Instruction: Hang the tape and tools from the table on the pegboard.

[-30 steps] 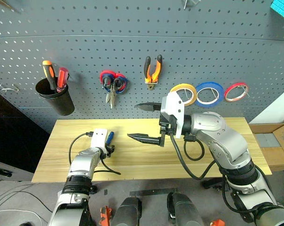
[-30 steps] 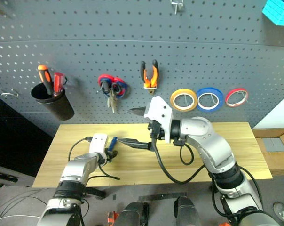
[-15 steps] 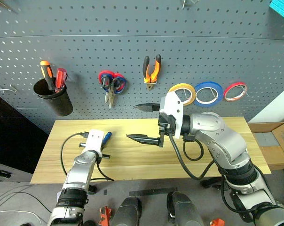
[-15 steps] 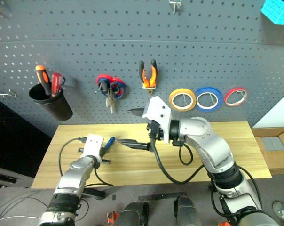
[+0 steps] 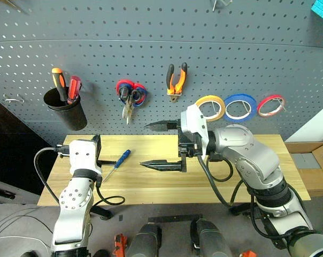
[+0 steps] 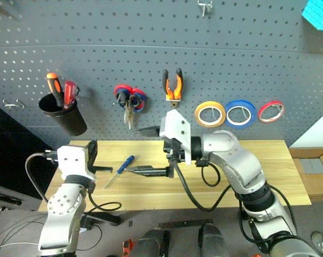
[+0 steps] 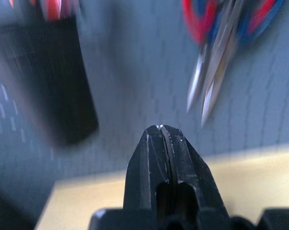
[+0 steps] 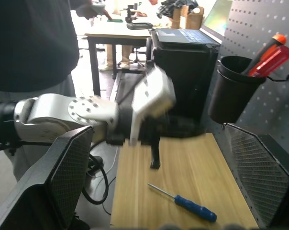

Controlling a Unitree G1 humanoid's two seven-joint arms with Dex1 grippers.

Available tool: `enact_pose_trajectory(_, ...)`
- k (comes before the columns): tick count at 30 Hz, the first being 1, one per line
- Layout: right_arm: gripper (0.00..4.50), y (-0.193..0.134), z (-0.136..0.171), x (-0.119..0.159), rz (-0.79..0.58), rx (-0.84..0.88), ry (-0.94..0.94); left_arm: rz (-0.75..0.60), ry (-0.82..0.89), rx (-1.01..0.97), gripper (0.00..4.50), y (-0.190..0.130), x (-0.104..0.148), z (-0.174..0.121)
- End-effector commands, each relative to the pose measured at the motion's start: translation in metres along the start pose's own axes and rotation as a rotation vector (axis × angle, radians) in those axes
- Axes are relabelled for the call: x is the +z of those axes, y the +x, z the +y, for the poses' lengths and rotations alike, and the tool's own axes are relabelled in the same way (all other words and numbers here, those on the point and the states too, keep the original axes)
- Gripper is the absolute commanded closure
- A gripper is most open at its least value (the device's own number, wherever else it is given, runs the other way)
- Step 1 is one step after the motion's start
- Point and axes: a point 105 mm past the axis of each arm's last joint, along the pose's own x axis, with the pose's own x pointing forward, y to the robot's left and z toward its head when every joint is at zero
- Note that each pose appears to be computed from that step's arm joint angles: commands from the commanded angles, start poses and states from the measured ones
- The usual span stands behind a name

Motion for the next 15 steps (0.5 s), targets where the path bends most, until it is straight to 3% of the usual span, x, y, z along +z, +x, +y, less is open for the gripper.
enact_pose_trajectory(1, 0.00, 0.003, 0.002, 0.010, -0.028, 0.025, -0.046, 0.052, -0.004, -0.095, 4.49, 0.013, 0.001, -0.015)
enact_pose_trajectory(2, 0.00, 0.003, 0.002, 0.009, -0.025, 0.021, -0.045, 0.086, 0.032, -0.161, 4.49, 0.017, -0.005, -0.025)
enact_pose_trajectory(5, 0.00, 0.001, 0.001, 0.006, -0.010, 0.006, -0.045, 0.195, 0.085, -0.266, 3.89, 0.032, -0.023, -0.040)
enact_pose_trajectory(10, 0.00, -0.003, 0.000, 0.004, 0.003, -0.026, -0.045, 0.331, -0.028, -0.318, 2.23, 0.050, -0.032, -0.054)
enact_pose_trajectory(15, 0.00, -0.007, -0.001, 0.003, 0.014, -0.057, -0.046, 0.417, -0.016, -0.328, 0.42, 0.053, -0.047, -0.045)
